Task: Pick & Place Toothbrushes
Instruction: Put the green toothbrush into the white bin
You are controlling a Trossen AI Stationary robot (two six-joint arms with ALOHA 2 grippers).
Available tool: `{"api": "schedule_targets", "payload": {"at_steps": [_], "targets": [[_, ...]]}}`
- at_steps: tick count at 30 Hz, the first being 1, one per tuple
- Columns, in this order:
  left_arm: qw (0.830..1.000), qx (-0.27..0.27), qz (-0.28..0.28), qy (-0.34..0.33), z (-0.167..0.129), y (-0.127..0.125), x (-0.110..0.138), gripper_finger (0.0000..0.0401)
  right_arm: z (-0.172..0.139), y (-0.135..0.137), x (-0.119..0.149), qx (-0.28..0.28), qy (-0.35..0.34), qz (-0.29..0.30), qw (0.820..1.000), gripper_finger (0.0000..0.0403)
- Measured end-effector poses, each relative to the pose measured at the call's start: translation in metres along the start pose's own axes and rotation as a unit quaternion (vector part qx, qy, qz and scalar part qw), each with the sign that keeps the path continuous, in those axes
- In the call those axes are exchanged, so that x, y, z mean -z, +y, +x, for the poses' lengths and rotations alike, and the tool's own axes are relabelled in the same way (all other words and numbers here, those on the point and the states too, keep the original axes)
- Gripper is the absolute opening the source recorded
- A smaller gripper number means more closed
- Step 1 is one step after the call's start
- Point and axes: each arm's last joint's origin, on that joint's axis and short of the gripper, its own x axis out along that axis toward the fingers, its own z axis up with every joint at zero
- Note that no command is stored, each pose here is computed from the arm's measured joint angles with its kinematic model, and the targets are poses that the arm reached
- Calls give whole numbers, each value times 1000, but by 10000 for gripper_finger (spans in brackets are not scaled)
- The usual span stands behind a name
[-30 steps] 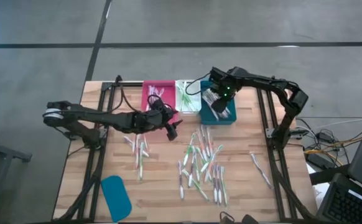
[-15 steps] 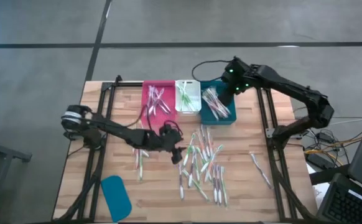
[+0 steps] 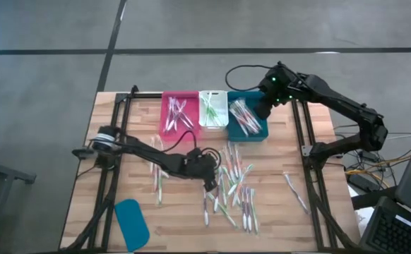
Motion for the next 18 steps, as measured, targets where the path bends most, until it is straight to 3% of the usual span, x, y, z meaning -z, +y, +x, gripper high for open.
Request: {"api": "schedule_targets", "payload": {"at_steps": [11, 18], "targets": [[998, -35, -40, 29, 22, 2, 15, 221, 12, 0, -2, 1, 19, -4, 1000, 116], [998, -47, -45, 23, 18, 4, 13, 137, 16, 0, 0, 2, 27, -9, 1000, 99]]}}
